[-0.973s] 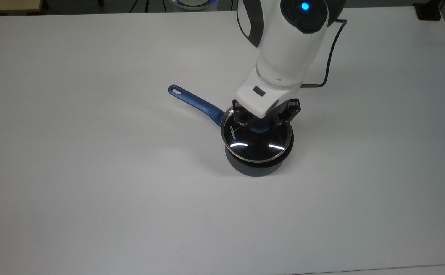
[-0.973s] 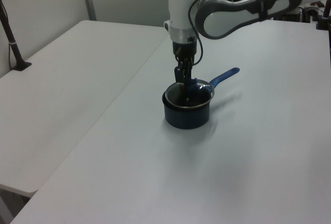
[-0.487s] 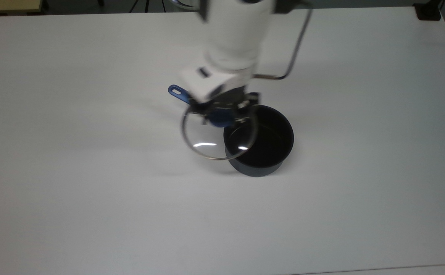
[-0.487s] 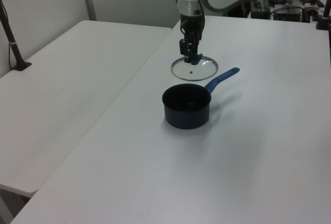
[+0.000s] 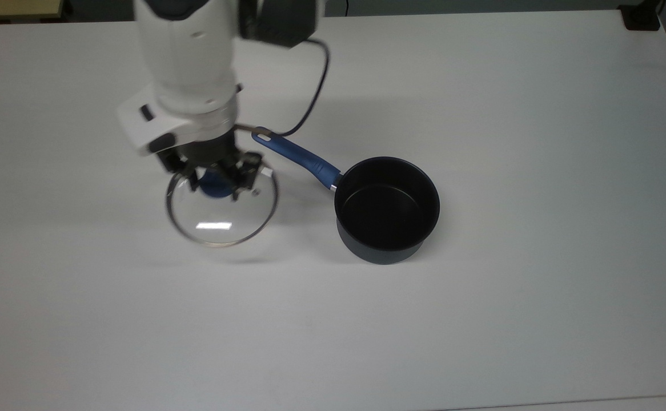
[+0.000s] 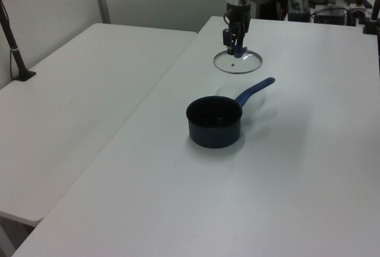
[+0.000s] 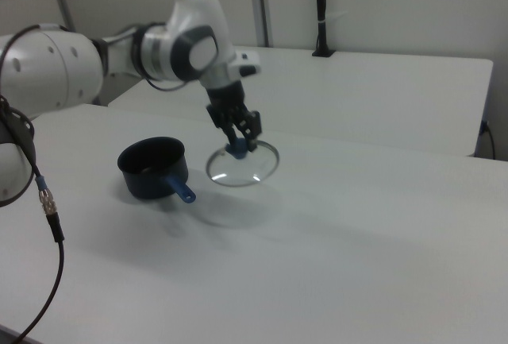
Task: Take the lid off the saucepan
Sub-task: 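Lower the lid onto the table beside the saucepan handle and release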
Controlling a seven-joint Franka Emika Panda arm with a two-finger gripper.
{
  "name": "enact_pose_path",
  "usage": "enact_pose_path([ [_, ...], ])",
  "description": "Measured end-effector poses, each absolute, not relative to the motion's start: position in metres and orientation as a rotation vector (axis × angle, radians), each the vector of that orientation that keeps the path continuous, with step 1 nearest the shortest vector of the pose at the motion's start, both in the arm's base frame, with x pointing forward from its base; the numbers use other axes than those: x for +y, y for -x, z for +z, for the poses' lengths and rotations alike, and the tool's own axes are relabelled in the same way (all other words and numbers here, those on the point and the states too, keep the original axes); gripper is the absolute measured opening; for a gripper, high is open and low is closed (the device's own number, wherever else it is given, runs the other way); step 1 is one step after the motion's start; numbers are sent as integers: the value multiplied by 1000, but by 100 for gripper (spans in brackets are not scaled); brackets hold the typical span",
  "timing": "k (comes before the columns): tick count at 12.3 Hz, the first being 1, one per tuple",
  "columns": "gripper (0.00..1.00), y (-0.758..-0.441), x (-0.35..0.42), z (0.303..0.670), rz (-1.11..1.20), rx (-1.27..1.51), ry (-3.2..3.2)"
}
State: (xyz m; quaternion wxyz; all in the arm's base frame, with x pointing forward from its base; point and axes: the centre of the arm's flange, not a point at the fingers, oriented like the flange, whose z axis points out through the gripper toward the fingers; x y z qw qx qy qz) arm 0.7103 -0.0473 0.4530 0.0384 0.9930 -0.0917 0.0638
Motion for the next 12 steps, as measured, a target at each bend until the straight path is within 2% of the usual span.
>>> enact_pose_path([
  [4, 61, -696, -90, 374, 210, -302, -3021],
  [9, 61, -689, -107, 351, 149, -329, -3020],
  [12, 71, -688, -114, 347, 140, -341, -3019],
])
